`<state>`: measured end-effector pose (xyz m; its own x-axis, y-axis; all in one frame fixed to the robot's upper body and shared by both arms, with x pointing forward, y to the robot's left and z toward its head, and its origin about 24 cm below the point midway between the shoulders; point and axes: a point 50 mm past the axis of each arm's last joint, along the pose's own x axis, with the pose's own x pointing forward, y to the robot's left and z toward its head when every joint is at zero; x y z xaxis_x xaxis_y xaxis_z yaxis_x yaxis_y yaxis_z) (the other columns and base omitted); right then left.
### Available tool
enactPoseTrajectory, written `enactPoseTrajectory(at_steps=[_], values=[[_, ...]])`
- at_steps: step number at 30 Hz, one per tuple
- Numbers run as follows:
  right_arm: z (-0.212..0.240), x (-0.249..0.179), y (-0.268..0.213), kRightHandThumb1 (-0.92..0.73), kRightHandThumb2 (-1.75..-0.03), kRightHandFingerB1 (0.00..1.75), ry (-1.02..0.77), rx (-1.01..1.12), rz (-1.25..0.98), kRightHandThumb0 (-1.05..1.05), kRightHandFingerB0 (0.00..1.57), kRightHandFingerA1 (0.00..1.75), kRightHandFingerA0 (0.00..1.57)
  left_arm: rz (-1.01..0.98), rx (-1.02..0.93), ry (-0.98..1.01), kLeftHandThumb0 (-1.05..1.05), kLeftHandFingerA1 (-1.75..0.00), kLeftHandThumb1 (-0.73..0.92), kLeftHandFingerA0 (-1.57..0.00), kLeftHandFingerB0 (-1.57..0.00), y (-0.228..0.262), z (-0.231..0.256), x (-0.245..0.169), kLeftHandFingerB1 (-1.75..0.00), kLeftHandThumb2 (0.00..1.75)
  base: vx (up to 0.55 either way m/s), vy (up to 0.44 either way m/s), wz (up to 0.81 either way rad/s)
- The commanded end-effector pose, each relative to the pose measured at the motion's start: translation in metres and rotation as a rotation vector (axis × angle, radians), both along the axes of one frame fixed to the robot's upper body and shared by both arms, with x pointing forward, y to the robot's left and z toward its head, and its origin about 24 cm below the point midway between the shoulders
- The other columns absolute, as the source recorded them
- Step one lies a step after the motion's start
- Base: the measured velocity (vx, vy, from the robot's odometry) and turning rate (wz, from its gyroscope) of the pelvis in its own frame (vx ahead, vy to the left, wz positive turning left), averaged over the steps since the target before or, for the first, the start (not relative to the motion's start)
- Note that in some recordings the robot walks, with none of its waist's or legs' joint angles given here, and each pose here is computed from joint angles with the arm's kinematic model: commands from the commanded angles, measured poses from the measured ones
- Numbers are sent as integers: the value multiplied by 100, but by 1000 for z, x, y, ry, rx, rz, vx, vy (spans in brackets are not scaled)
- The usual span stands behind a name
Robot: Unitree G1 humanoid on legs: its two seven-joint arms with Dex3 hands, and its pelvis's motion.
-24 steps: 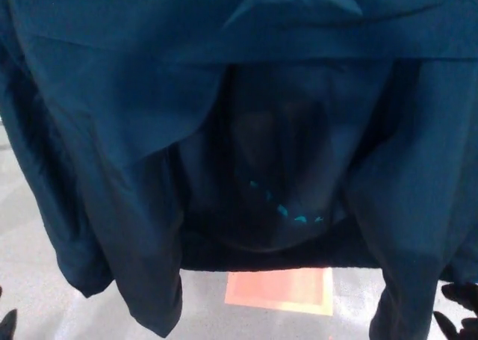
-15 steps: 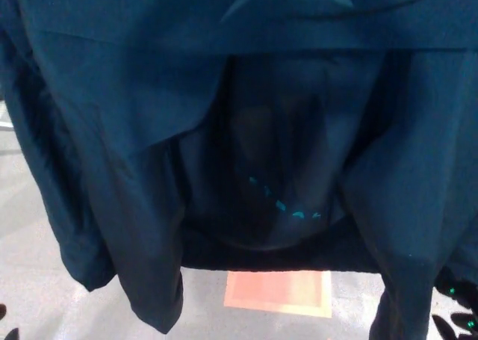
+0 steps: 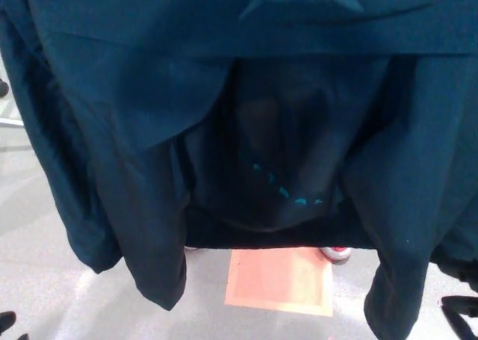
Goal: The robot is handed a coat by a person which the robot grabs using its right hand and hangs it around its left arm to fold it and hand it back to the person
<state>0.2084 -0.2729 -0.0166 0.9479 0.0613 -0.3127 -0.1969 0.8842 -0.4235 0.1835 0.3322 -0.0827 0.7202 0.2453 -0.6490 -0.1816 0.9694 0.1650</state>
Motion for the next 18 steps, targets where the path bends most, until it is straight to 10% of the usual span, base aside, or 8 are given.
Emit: enactPoseTrajectory(at_steps=[1, 2, 3, 4, 11, 15, 16, 18], values=[[207, -61, 31, -58, -98, 53, -451, 611, 739, -58, 25, 59, 35, -14, -63, -92, -26, -50, 62, -7, -6, 3, 3, -10, -50, 109, 0, 0, 0], [223, -58, 24, -74, -62, 45, -492, 615, 803, -67, 43, 50, 49, 7, -82, -107, -25, -51, 62, -8, -7, 4, 4, -8, -50, 108, 0, 0, 0], [233, -58, 21, -57, -100, 55, -519, 636, 840, -64, 33, 66, 54, 27, -95, -112, -25, -51, 62, -8, -7, 4, 4, -7, -50, 109, 0, 0, 0], [243, -58, 18, -76, -63, 47, -559, 665, 878, -70, 46, 52, 61, 26, -91, -116, -25, -50, 63, -7, -7, 5, 5, -6, -50, 109, 0, 0, 0], [321, -52, 36, -57, -96, 64, -773, 792, 1114, -74, 56, 69, 66, 48, -107, -146, -24, -52, 62, -10, -10, 8, 10, 0, -51, 109, 0, 0, 0], [347, -49, 42, -73, -62, 65, -874, 776, 1144, -72, 56, 64, 70, 37, -91, -149, -23, -52, 63, -10, -10, 10, 13, 4, -50, 110, 0, 0, 0], [366, -48, 43, -57, -97, 70, -914, 767, 1163, -68, 54, 72, 64, 43, -91, -155, -23, -52, 62, -11, -10, 11, 14, 5, -51, 109, 0, 0, 0], [380, -47, 44, -75, -62, 63, -941, 769, 1179, -66, 55, 67, 68, 50, -92, -156, -23, -52, 62, -11, -11, 11, 15, 6, -51, 109, 0, 0, 0]])
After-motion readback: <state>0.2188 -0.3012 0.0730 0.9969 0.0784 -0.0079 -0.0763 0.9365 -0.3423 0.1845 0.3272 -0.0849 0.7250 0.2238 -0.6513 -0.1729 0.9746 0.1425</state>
